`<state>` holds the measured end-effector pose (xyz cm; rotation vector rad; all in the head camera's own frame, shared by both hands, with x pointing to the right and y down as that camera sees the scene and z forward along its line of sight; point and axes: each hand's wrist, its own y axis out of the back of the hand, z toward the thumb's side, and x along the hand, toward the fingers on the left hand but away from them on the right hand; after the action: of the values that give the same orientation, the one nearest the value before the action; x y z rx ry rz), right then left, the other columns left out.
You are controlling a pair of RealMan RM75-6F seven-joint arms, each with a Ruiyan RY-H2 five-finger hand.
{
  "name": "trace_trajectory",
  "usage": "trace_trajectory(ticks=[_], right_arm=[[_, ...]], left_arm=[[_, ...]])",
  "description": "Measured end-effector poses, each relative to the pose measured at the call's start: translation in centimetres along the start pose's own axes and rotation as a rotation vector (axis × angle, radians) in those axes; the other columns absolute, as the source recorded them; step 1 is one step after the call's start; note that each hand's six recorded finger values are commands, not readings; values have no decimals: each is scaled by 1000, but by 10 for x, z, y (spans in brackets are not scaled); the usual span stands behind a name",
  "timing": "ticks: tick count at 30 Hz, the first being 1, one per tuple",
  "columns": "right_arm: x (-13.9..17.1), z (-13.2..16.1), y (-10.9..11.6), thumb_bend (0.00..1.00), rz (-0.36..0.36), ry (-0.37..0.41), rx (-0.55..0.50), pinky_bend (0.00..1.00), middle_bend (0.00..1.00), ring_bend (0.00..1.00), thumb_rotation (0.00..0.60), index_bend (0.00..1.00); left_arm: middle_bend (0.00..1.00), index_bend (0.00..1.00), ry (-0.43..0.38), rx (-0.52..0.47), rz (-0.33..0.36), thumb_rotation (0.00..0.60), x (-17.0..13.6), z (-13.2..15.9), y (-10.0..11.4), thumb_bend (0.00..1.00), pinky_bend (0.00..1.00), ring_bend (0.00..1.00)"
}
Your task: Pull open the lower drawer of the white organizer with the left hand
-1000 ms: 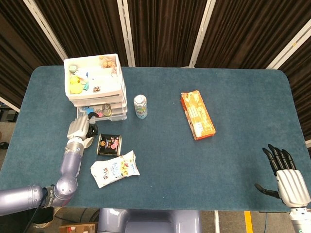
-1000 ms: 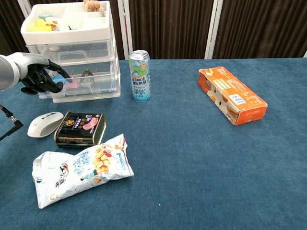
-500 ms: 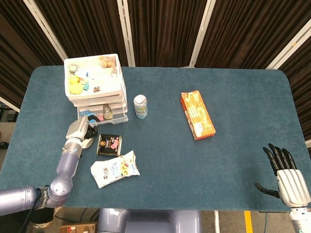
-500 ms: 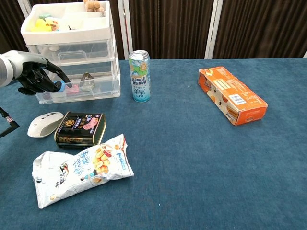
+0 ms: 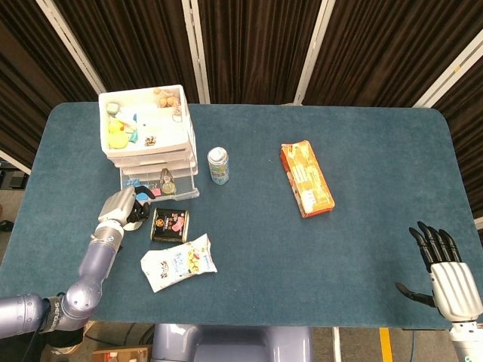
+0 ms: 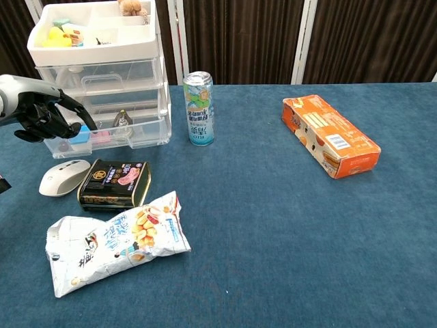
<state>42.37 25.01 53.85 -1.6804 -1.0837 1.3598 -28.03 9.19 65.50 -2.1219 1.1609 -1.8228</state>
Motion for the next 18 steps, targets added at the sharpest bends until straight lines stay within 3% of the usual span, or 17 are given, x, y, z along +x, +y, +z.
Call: trace_trajectory(ticks=[14,16,18], right_arm=[[0,0,0,90,1,1,-1,0,0,0,600,0],[0,0,0,90,1,1,-1,0,0,0,600,0],[0,1,0,90,0,2,1,0,0,0,600,0]], left_arm=[[964,335,-41,-9,-9,600,-12,0,3,648,945,921],[921,290,-52,-14,-1,600,-13,1,5,603,920,875],[850,206,-67,-13,13,600,-14,2,7,492,866,799]])
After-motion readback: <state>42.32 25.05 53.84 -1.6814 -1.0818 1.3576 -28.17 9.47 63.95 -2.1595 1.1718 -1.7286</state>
